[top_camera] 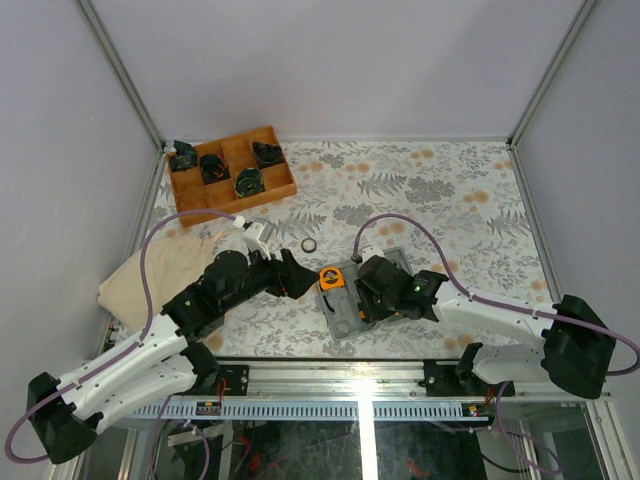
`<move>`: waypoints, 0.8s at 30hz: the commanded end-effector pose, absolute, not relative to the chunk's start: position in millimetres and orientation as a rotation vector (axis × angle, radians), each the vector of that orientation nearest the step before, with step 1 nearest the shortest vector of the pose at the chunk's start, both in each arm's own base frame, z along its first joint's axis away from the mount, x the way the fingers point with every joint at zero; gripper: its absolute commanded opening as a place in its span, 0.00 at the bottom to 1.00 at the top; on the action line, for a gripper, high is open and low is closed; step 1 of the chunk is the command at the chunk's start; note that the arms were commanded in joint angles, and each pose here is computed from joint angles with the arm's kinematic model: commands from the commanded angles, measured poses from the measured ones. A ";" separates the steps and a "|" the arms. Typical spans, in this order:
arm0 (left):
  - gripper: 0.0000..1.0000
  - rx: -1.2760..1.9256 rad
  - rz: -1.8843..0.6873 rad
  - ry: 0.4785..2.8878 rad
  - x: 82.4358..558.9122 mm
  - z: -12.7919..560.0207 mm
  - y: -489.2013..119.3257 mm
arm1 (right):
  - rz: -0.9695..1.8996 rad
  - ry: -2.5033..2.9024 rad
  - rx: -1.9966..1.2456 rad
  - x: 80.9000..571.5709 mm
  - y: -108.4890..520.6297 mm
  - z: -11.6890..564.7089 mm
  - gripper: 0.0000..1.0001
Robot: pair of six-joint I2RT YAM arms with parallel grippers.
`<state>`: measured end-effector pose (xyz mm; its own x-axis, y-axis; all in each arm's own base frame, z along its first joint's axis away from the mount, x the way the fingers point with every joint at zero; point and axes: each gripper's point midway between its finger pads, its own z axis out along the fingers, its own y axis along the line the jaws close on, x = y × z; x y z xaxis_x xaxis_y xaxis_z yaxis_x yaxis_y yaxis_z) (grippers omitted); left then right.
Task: Sort the tools into containers
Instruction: Place the engineering item in the storage box.
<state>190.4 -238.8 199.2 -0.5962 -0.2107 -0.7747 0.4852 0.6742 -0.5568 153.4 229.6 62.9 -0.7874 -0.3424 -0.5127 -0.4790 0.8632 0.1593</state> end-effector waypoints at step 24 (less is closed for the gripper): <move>0.82 0.200 -1.002 1.944 194.5 213.5 -243.3 | 0.328 2.681 -0.625 155.5 231.0 28.8 0.30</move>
